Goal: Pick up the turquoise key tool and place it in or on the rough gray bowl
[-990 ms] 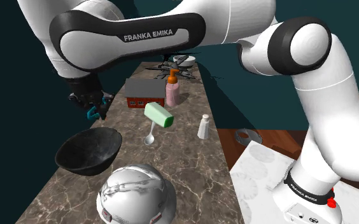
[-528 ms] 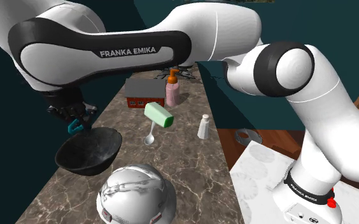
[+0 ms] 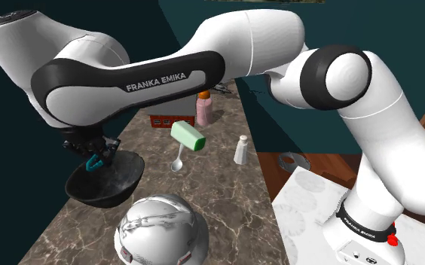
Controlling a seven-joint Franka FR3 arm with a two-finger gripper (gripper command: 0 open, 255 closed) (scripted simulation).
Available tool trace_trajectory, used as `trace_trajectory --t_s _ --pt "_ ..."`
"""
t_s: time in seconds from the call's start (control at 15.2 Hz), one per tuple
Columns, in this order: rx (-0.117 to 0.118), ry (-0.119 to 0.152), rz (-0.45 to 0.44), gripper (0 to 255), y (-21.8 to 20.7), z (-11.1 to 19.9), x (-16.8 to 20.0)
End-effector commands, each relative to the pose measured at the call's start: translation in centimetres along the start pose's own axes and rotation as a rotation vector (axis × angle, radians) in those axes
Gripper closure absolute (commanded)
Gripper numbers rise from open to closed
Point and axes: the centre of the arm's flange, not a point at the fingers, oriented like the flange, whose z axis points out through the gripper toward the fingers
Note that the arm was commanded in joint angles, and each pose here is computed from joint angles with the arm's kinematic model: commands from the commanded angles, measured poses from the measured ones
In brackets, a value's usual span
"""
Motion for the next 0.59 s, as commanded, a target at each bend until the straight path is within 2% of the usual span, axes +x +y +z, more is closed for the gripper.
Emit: trace_trajectory --t_s 0.0,0.53 --pt "0.000 0.000 0.000 255 0.04 1.14 -0.27" --pt "0.000 0.000 0.000 255 0.04 1.63 -0.38"
